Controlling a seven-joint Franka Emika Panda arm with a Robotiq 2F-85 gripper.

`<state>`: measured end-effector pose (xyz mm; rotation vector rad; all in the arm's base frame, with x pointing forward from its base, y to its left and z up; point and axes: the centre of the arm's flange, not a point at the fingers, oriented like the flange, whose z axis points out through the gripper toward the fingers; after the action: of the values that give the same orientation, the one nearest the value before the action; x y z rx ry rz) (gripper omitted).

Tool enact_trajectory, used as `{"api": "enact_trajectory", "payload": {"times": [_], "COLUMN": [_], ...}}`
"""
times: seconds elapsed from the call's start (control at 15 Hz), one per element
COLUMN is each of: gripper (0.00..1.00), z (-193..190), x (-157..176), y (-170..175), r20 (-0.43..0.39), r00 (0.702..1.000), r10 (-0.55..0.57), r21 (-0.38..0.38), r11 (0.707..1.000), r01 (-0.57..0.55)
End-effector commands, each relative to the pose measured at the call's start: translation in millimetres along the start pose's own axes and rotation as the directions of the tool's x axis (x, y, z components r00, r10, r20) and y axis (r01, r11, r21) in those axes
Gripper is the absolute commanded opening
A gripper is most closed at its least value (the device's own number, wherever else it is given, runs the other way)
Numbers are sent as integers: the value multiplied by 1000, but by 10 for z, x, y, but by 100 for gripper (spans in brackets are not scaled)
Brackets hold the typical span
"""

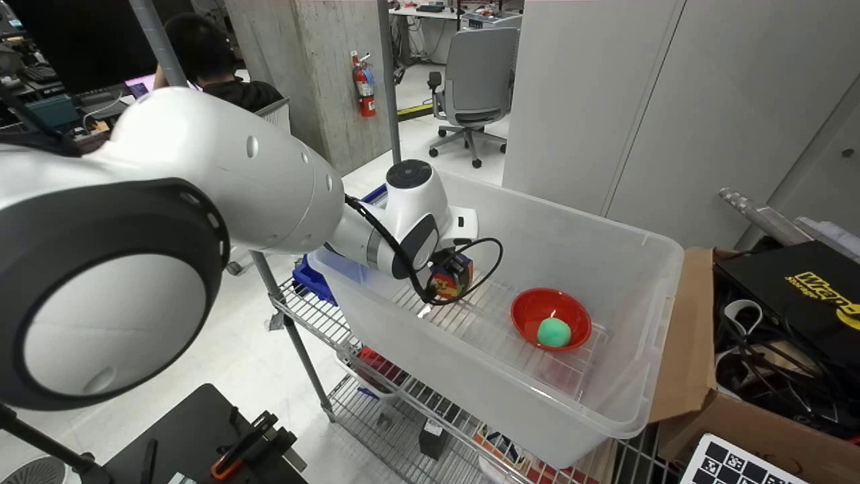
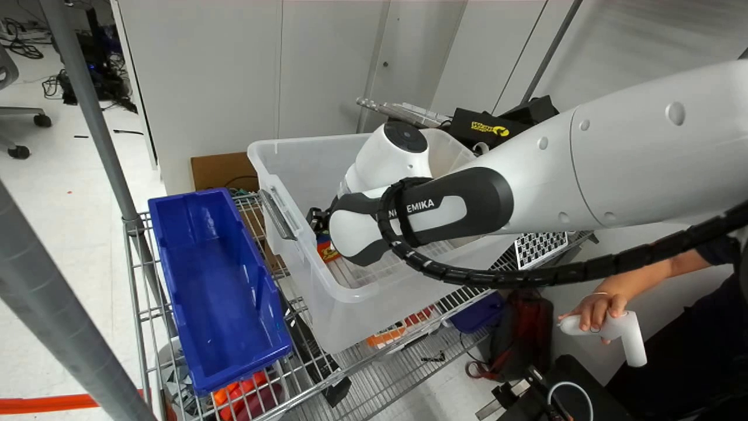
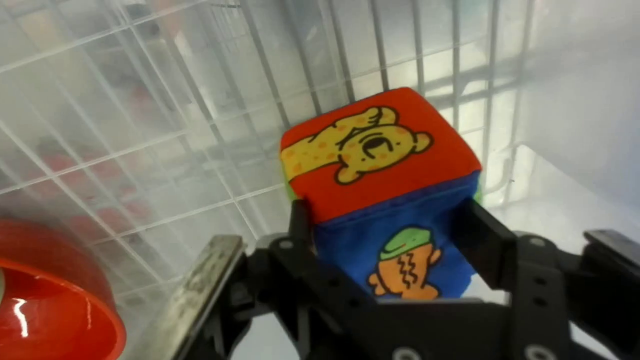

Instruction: Move the cube inside the storage bin forwards

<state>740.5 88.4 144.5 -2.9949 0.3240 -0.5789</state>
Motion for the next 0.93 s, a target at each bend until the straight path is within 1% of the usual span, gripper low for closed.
{"api": "enact_trajectory", "payload": {"times": [0.0,0.2,0.4,0.53,0.6,0.73,0.87], "gripper": [42,23,1,0,3,3,3], "z": [171,149,36,-128,-192,-458,-761], "x": [187,224,214,185,178,182,137], "y": [10,76,80,113,131,193,324], "r20": [12,7,36,38,37,33,37], "r00": [999,998,995,995,995,997,994], "r10": [46,55,91,95,92,73,102], "r21": [26,16,32,44,48,56,51], "r11": [999,998,995,994,994,996,993], "r01": [-46,-55,-92,-97,-94,-75,-104]}}
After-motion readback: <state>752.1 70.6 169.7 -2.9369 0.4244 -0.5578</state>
